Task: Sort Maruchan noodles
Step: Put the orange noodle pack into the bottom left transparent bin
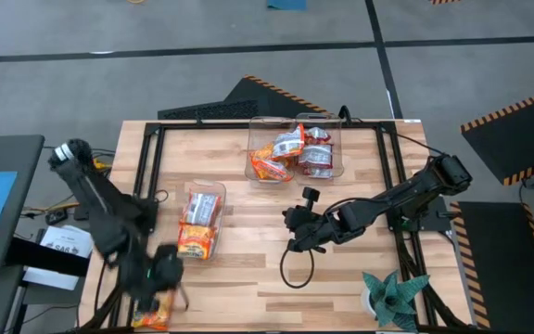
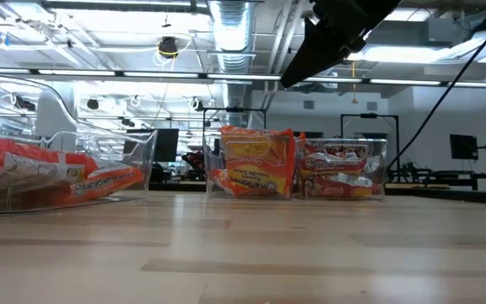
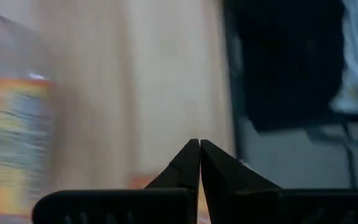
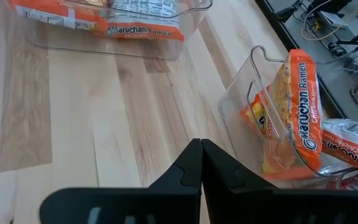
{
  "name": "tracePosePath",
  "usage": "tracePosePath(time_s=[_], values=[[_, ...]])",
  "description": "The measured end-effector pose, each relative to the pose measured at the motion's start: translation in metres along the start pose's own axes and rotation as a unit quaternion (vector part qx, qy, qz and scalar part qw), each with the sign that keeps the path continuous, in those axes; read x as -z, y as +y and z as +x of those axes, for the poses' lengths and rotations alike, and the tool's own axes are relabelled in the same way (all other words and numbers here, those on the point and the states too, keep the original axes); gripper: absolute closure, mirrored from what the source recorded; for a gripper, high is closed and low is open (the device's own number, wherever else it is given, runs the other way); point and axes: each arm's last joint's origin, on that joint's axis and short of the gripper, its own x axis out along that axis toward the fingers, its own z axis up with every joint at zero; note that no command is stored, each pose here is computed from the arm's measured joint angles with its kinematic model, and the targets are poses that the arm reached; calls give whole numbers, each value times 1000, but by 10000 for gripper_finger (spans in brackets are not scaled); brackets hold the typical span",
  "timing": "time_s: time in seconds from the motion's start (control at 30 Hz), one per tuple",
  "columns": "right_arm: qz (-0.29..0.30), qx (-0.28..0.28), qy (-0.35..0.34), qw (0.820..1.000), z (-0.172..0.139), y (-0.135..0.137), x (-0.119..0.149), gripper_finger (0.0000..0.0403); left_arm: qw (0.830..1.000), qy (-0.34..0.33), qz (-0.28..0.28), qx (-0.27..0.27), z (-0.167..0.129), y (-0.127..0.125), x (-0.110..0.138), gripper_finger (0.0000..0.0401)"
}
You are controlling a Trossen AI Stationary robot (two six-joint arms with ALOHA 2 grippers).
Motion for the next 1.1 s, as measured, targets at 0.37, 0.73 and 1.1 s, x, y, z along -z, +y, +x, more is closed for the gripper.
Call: tracePosePath(time_s=[0.37, 0.73, 1.1], values=[[0, 0, -1, 1000, 0, 0, 0, 377, 942, 276, -167, -91, 85, -55, 62, 401], [3, 10, 3, 1000, 5, -7, -2, 377, 912, 364, -112, -156, 128, -33, 69, 401], [2, 6, 4, 1000, 5, -6, -1, 377, 952, 296, 48, -67, 147, 7, 4, 401]])
